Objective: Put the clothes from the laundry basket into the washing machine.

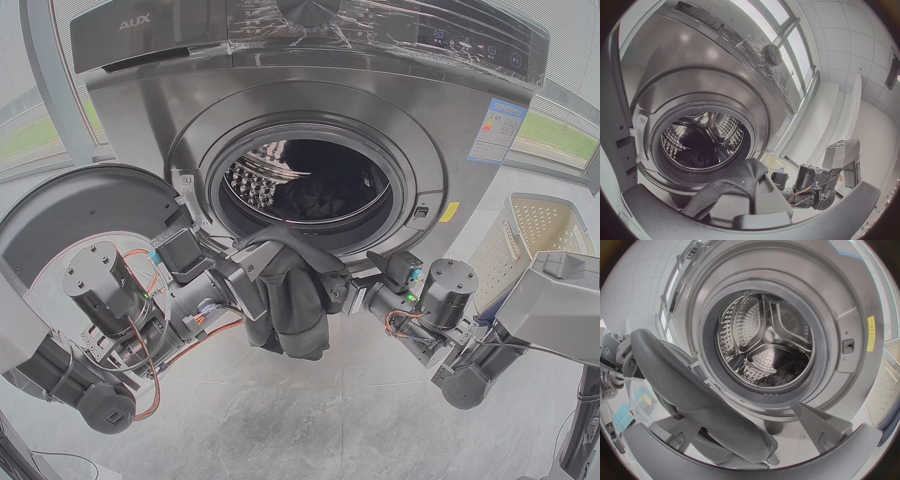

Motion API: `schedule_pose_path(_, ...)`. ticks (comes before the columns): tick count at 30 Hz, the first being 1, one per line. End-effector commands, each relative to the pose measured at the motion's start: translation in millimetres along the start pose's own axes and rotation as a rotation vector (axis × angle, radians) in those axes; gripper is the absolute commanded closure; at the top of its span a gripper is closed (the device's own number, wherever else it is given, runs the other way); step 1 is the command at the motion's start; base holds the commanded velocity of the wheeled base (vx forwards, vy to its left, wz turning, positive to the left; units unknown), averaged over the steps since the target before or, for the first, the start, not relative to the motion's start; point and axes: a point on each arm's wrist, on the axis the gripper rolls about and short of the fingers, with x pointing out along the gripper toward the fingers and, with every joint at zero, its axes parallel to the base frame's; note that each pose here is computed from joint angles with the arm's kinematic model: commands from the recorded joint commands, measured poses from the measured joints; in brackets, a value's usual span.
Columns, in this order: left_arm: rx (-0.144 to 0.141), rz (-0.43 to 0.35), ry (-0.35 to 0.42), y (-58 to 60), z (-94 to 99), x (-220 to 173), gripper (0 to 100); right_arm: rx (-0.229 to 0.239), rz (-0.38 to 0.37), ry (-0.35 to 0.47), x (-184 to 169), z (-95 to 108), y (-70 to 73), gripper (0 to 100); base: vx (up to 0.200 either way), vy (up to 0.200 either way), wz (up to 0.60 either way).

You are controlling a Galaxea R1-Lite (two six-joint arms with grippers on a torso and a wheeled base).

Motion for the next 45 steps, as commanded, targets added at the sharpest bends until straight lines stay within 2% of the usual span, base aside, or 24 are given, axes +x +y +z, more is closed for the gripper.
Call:
schedule_pose_path(1,-0.001,-0.002,-0.002,-0.9,0.5,0,100,-0.003,-0.017,-0.007,0,3,-7.3,0,0.0,0.0,0.0)
schedule_pose_path(5,-0.002,-0.003,0.0,-1.1,-0.1,0,100,-0.002,-0.008,-0.003,0,1,-4.1,0,0.0,0.0,0.0)
schedule_pose_path(13,-0.002,-0.005,0.0,-1.4,-0.4,0,100,0.001,0.061,0.03,-3,-12,21.7,0,0.0,0.0,0.0)
schedule_pose_path(19,0.0,-0.005,-0.001,-1.6,0.1,0,100,-0.006,0.071,0.079,0,-35,26.3,0,0.0,0.0,0.0)
schedule_pose_path(23,0.0,-0.004,-0.001,-1.2,0.2,0,100,-0.004,0.074,0.08,4,-41,27.7,0,0.0,0.0,0.0)
schedule_pose_path(28,-0.001,-0.004,0.002,-1.4,-0.7,0,100,0.007,0.082,0.023,13,-30,31.4,0,0.0,0.0,0.0)
schedule_pose_path(31,-0.001,-0.004,0.002,-1.4,-0.7,0,100,0.008,0.082,0.015,14,-27,31.3,0,0.0,0.0,0.0)
schedule_pose_path(32,-0.001,-0.004,0.005,-1.3,-1.4,0,100,0.012,0.085,-0.006,14,-20,32.3,0,0.0,0.0,0.0)
schedule_pose_path(39,-0.003,0.0,0.018,-0.4,-5.0,0,100,0.017,0.086,-0.016,12,-15,33.2,0,0.0,0.0,0.0)
schedule_pose_path(40,-0.002,0.001,0.018,0.0,-4.9,-1,100,0.02,0.087,-0.02,13,-14,33.4,100,0.0,0.0,0.0)
schedule_pose_path(45,-0.004,0.007,0.023,1.9,-6.5,0,100,0.025,0.088,-0.054,10,1,32.9,100,0.0,0.0,0.0)
